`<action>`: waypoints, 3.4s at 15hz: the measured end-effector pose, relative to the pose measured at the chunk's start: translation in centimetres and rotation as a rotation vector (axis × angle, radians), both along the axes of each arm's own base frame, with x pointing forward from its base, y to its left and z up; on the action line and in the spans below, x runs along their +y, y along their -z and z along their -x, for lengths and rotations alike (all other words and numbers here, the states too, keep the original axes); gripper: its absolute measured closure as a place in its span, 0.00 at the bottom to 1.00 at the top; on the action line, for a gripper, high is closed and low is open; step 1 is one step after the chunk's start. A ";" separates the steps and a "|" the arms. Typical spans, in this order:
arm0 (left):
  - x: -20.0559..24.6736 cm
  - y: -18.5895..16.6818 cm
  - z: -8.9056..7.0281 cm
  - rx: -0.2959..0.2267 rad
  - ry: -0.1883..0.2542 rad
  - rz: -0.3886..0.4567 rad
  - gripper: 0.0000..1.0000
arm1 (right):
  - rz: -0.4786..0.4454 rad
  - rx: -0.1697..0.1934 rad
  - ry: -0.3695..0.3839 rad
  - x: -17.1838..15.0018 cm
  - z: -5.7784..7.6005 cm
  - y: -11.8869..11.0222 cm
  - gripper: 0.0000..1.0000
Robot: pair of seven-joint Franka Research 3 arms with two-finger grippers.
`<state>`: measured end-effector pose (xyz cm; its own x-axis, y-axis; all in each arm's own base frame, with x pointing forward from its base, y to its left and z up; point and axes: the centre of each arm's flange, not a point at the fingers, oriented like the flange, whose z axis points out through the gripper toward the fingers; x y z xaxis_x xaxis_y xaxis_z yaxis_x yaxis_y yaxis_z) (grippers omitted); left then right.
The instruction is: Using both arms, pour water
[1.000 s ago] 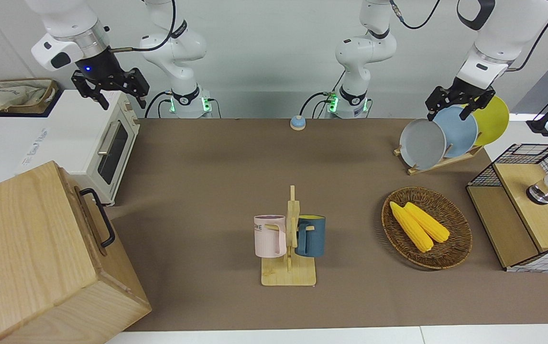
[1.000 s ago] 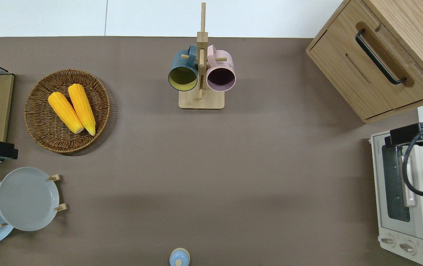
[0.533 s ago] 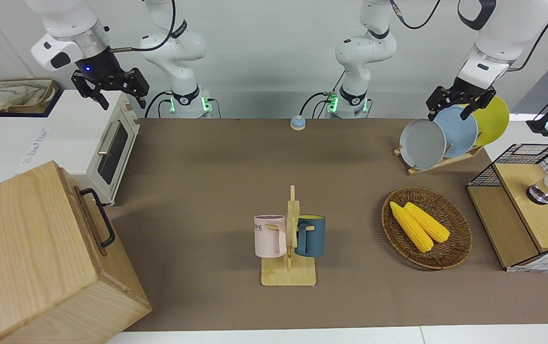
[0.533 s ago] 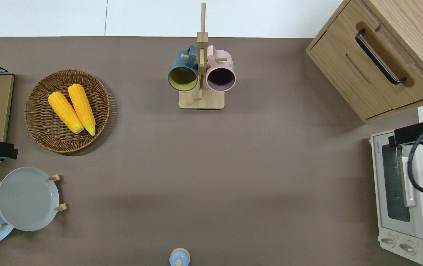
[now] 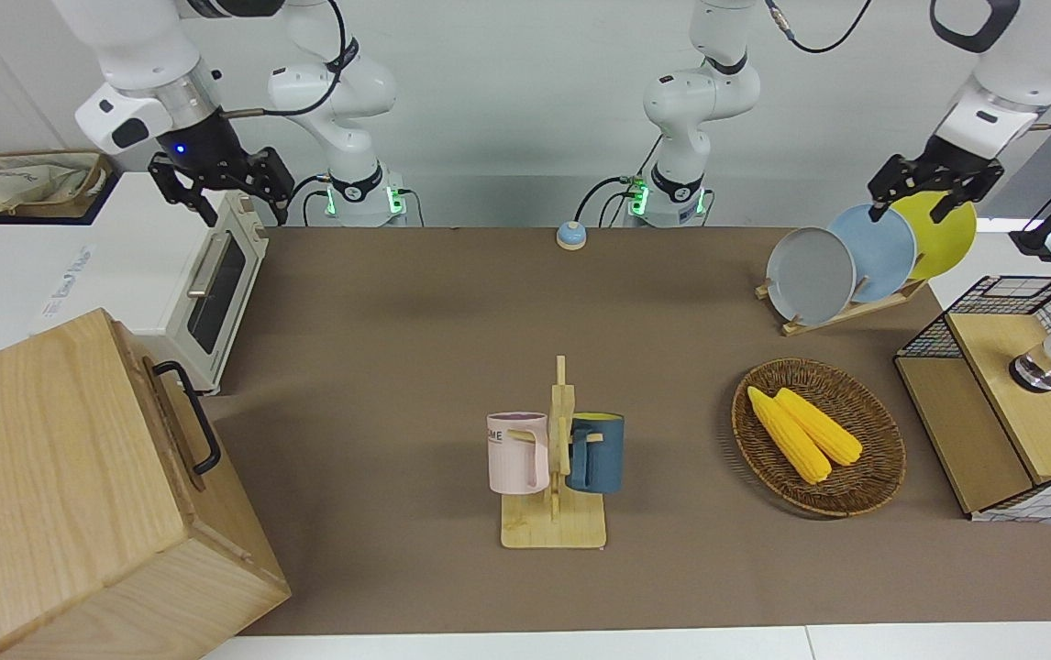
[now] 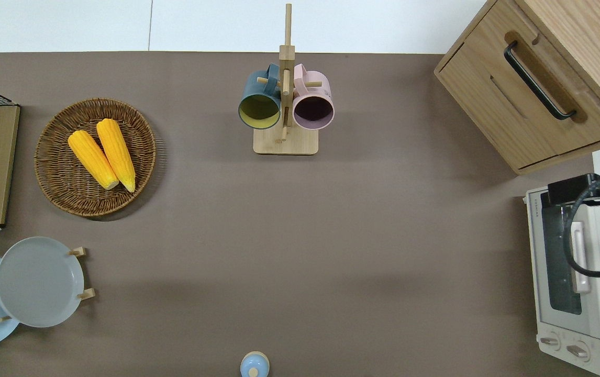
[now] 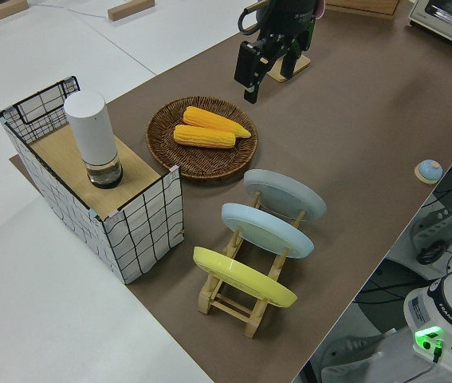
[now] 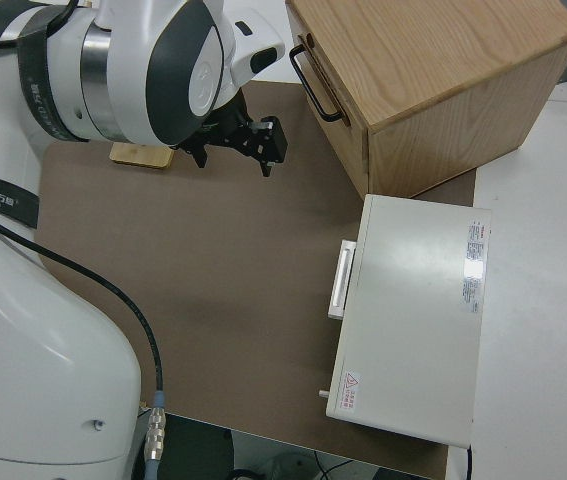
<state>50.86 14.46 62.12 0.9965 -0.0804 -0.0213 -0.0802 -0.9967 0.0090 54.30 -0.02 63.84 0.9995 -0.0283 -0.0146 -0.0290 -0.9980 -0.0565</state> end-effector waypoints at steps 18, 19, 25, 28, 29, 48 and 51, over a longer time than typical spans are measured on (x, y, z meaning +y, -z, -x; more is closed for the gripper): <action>22.2 1.1 1.0 -0.355 0.020 -0.017 0.00 | 0.033 -0.232 -0.165 20.9 -2.4 15.9 0.02; 22.9 1.3 0.9 -0.393 0.009 -0.019 0.00 | 0.028 -0.250 -0.173 21.3 -2.9 16.5 0.02; 23.4 7.7 -1.5 -0.641 -0.069 0.031 0.00 | 0.038 -0.346 -0.251 24.3 -5.5 18.0 0.07; 22.6 9.2 -2.7 -0.701 -0.085 0.041 0.00 | 0.043 -0.390 -0.288 26.3 -7.4 17.5 0.08; 22.3 9.2 -3.0 -0.713 -0.087 0.039 0.00 | 0.038 -0.398 -0.293 26.8 -7.9 17.4 0.09; 21.4 14.1 -6.1 -0.815 -0.099 0.060 0.01 | 0.072 -0.514 -0.340 28.1 -13.1 17.9 0.98; 21.6 14.1 -6.2 -0.817 -0.100 0.052 0.27 | 0.076 -0.517 -0.343 28.1 -13.1 18.0 0.98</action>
<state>57.10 36.07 47.98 0.6988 0.0288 0.7147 0.0076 -0.9994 0.0328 67.45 28.08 45.84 0.8290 0.3135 0.4631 0.3057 -0.9475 0.0941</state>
